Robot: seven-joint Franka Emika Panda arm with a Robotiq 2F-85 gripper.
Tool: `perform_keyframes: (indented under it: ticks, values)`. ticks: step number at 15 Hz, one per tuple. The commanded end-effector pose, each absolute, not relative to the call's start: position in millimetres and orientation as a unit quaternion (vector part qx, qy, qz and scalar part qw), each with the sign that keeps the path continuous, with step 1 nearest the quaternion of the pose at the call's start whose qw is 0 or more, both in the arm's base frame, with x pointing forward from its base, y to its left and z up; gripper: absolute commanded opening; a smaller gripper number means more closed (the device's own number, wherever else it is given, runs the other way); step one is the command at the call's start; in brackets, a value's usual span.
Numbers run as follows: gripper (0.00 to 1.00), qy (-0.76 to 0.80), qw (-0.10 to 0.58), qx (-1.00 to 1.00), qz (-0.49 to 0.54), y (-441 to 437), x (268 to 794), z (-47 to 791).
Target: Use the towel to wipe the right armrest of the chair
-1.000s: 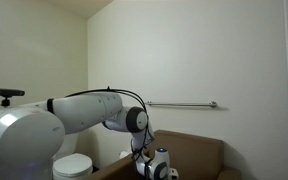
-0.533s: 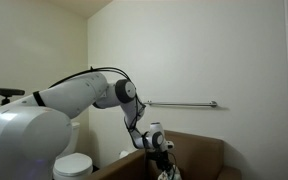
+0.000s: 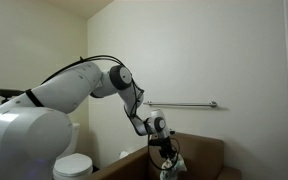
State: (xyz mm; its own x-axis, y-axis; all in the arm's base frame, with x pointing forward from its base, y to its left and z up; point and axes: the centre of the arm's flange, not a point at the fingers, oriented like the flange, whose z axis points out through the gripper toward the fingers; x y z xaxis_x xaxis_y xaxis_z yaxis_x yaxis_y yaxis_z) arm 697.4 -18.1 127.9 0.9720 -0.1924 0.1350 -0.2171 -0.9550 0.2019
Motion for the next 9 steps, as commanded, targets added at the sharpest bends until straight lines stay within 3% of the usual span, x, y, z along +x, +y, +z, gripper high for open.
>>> perform_keyframes:
  ticks: [1,9]
  values:
    - [0.08,-0.112,0.129,0.983,0.072,-51.5,695.3,145.3]
    - [0.08,-0.206,0.198,0.933,0.219,-204.7,677.2,255.4]
